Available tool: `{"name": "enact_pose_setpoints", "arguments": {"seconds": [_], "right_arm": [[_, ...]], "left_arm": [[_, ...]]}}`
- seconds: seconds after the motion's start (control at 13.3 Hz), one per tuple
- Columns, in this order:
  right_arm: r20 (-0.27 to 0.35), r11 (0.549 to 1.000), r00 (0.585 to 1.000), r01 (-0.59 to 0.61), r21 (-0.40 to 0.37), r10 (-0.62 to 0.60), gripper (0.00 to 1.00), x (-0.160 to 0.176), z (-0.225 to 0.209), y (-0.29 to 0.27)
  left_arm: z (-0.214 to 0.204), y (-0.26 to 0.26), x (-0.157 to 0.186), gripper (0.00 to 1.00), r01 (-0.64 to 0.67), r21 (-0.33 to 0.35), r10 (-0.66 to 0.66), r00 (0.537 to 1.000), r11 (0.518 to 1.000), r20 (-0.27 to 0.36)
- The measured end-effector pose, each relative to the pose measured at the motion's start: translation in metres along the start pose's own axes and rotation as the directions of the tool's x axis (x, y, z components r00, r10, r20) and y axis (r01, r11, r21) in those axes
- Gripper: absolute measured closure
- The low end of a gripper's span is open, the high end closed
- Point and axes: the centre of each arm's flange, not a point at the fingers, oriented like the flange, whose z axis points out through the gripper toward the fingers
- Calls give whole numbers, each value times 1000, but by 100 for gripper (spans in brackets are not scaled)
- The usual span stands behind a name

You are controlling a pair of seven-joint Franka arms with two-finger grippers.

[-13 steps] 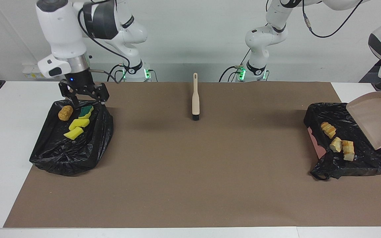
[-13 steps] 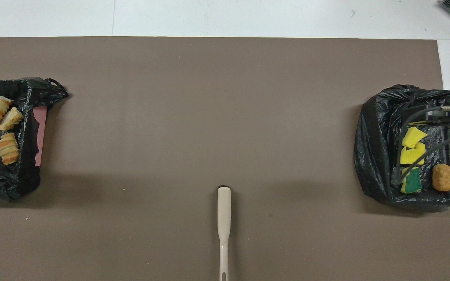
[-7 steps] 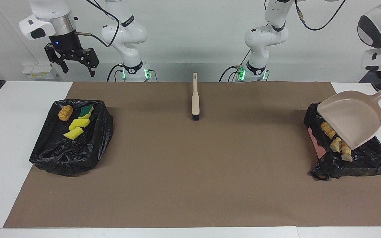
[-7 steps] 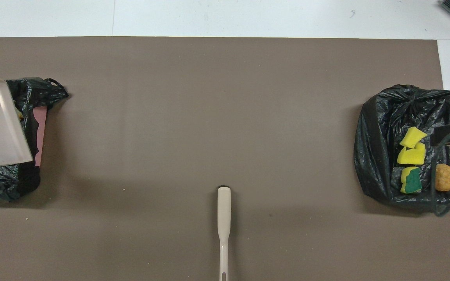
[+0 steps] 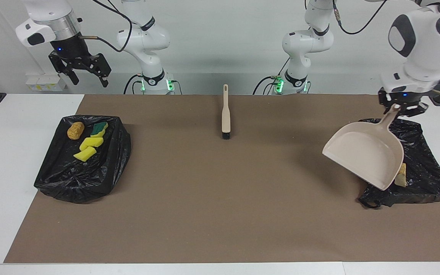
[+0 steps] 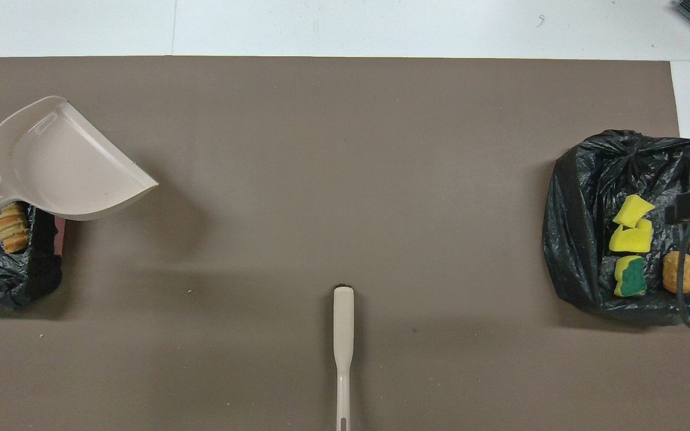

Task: Sweep and dump trash in bin
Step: 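Bring the empty dustpan back toward the table center with the left gripper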

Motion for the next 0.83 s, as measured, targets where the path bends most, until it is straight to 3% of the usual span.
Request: {"name": "enact_pose_setpoints", "arguments": {"seconds": [0.15, 0.38, 0.83], "right_arm": [[1, 1000, 1000, 11, -1, -11, 0, 0, 0, -4], [1, 1000, 1000, 15, -1, -15, 0, 0, 0, -6], [1, 1000, 1000, 19, -1, -19, 0, -1, 1, -7]], "left_arm": [[-1, 36, 26, 67, 173, -35, -174, 984, 984, -31], [1, 94, 73, 67, 375, -97, -383, 920, 922, -80], [11, 216, 165, 67, 490, -203, -521, 840, 848, -151]]}}
